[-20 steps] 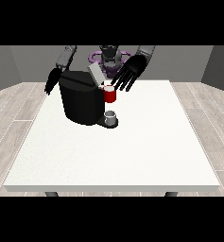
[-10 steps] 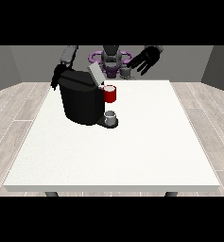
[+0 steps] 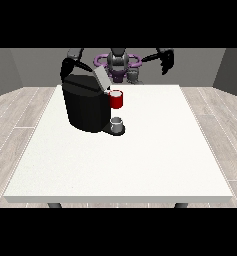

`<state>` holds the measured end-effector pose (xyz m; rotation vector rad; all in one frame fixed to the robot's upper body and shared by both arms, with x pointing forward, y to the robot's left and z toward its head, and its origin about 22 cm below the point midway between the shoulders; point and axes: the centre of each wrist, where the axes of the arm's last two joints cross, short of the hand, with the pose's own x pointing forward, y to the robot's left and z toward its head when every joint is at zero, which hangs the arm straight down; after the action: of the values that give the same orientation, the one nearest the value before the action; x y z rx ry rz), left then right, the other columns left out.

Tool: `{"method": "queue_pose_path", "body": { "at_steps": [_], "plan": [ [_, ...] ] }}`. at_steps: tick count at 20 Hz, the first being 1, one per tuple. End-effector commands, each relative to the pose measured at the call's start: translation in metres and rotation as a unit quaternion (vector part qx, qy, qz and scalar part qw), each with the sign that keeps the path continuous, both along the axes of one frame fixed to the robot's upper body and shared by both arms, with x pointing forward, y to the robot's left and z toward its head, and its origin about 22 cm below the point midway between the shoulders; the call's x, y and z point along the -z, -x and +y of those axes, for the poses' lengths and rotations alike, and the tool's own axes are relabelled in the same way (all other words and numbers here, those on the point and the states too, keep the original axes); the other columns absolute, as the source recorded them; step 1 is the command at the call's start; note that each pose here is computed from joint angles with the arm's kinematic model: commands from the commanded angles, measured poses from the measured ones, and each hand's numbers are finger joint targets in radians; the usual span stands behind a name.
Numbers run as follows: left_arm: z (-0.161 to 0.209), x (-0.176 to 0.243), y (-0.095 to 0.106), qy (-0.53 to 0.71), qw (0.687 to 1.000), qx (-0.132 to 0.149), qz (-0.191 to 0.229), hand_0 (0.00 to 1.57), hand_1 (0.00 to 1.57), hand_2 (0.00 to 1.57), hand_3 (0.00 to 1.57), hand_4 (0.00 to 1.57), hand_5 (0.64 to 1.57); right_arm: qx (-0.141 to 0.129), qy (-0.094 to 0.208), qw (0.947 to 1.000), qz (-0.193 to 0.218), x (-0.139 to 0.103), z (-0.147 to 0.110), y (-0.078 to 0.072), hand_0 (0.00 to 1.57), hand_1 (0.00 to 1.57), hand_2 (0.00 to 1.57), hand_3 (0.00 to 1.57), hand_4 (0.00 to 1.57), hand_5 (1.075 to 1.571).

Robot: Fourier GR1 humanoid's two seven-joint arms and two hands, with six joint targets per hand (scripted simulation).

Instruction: Insert the coffee pod into the coffee machine and close the lid

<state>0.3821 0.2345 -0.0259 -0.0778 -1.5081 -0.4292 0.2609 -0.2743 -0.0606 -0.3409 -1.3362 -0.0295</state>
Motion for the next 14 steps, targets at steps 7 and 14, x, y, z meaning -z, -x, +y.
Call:
{"method": "queue_pose_path", "body": {
  "at_steps": [7, 14],
  "plan": [
    [0.002, 0.038, 0.034, 0.045, 0.996, -0.034, 0.073, 0.00, 0.00, 0.00, 0.00, 0.39, 1.571, -0.124, -0.017, 0.9906, -0.055, -0.072, 0.013, -0.041, 0.00, 0.00, 0.00, 0.00, 0.20, 1.571],
    [-0.010, 0.025, 0.043, 0.059, 0.996, -0.002, 0.065, 0.00, 0.00, 0.00, 0.00, 0.36, 1.571, -0.080, 0.002, 0.9944, -0.068, -0.075, 0.005, -0.053, 0.00, 0.00, 0.00, 0.00, 0.00, 1.571]
  ]
}}
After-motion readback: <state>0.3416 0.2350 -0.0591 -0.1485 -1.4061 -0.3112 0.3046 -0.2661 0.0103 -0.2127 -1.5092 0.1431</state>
